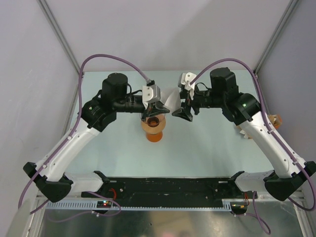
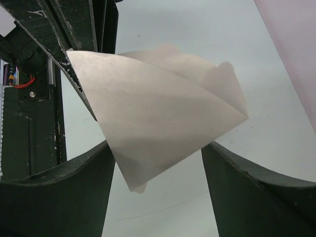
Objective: Place the coffee filter in the dripper
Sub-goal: Place the coffee filter in the coffee dripper.
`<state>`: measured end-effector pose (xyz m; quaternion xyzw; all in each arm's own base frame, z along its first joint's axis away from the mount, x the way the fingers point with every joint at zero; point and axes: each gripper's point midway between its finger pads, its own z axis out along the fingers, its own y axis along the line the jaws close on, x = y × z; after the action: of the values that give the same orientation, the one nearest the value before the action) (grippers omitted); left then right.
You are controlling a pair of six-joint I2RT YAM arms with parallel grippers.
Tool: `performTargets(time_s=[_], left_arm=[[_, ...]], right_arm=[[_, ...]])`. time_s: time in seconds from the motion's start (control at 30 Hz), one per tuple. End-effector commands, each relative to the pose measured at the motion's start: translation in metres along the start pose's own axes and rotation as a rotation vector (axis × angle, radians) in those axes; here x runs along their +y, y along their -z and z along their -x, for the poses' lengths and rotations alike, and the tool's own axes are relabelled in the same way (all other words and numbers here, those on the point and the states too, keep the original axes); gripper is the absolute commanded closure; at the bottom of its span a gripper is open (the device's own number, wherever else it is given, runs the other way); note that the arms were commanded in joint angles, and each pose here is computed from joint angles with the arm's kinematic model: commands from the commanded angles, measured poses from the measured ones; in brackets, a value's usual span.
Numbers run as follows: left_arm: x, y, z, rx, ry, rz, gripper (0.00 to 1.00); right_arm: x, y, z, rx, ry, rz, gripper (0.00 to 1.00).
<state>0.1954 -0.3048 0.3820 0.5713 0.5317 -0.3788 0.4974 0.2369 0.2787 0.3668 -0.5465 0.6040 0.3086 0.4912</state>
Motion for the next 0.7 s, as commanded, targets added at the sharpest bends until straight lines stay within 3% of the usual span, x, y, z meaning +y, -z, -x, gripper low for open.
performTargets(time_s=[0.0, 0.17, 0.4, 0.67], left_arm=[[0.002, 0.005, 0.030, -0.068, -0.041, 0.027, 1.00], [0.001, 0.004, 0.035, -0.089, -0.049, 0.018, 1.00], [-0.015, 0.004, 0.038, -0.119, -0.120, -0.059, 1.00], [-0.019, 0.004, 0.039, -0.131, -0.156, -0.086, 0.89]], right_arm=[[0.000, 0.001, 0.017, -0.039, 0.080, 0.004, 0.26], [0.007, 0.001, 0.016, -0.043, 0.096, 0.037, 0.39], [0.009, -0.001, 0.015, -0.037, 0.098, 0.056, 0.46], [0.010, -0.003, 0.017, -0.044, 0.098, 0.075, 0.56]])
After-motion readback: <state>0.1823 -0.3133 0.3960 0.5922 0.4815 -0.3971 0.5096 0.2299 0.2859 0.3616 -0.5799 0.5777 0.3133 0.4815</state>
